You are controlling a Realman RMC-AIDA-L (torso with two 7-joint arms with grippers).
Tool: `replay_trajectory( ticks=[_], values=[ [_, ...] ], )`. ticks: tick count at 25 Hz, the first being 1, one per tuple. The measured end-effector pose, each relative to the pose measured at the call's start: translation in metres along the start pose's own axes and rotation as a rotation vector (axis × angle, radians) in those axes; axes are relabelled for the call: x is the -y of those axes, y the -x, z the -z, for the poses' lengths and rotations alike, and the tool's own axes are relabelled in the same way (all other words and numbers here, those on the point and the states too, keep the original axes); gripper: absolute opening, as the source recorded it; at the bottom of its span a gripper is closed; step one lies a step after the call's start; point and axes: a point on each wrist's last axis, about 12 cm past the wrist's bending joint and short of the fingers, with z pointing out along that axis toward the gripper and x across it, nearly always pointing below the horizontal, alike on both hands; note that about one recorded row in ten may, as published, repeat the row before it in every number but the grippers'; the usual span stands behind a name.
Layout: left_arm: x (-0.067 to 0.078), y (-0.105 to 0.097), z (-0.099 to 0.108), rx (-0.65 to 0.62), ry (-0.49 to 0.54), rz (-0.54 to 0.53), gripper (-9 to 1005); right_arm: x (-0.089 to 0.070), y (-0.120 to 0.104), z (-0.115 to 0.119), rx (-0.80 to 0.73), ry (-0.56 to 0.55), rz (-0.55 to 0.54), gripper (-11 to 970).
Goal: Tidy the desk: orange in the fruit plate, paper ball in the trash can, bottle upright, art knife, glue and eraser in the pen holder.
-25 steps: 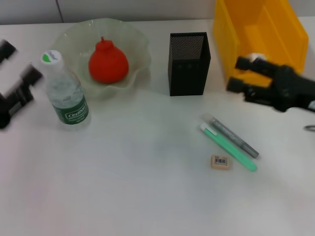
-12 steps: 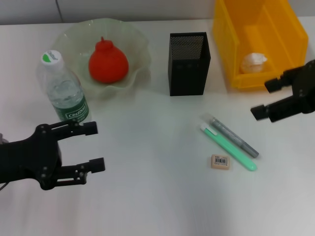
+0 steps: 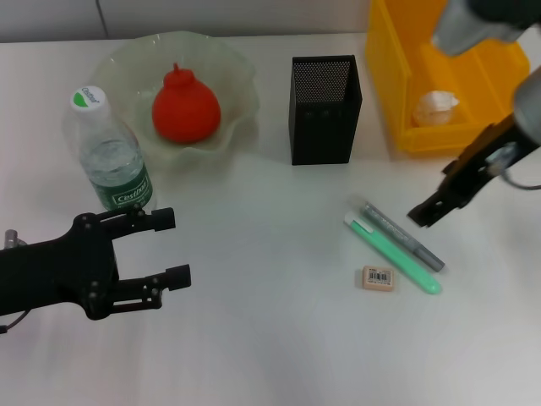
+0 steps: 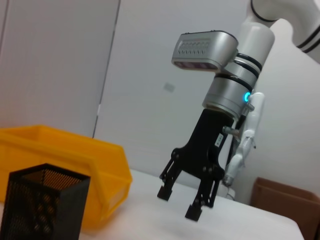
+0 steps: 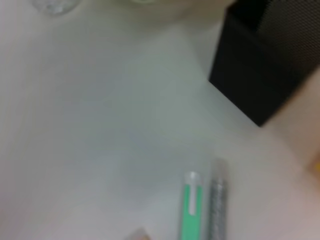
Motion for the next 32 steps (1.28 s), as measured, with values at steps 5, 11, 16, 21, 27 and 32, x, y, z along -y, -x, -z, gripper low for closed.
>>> replay_trajectory(
  ticks=[5, 11, 16, 21, 27, 32],
  values=[
    [0.001, -0.003, -0.005, -0.001, 0.006, 0.011, 815, -0.009, 0.010, -0.024, 0.006, 0.043, 0.039, 756],
    [0.001, -0.006, -0.010, -0.001, 0.016, 0.018, 814, -0.009, 0.019, -0.047, -0.005, 0.044, 0.058, 688],
    [0.001, -0.008, -0.015, -0.011, 0.018, 0.023, 814, -0.013, 0.023, -0.064, -0.007, 0.045, 0.082, 481],
    [0.000, -0.010, -0.018, -0.013, 0.027, 0.025, 815, -0.014, 0.023, -0.070, -0.005, 0.062, 0.084, 444],
    [0.001, -0.011, -0.019, -0.013, 0.027, 0.030, 815, -0.014, 0.022, -0.078, -0.001, 0.081, 0.065, 371],
    [0.003, -0.013, -0.019, -0.011, 0.029, 0.035, 814, -0.013, 0.021, -0.080, -0.004, 0.081, 0.059, 368]
  ],
)
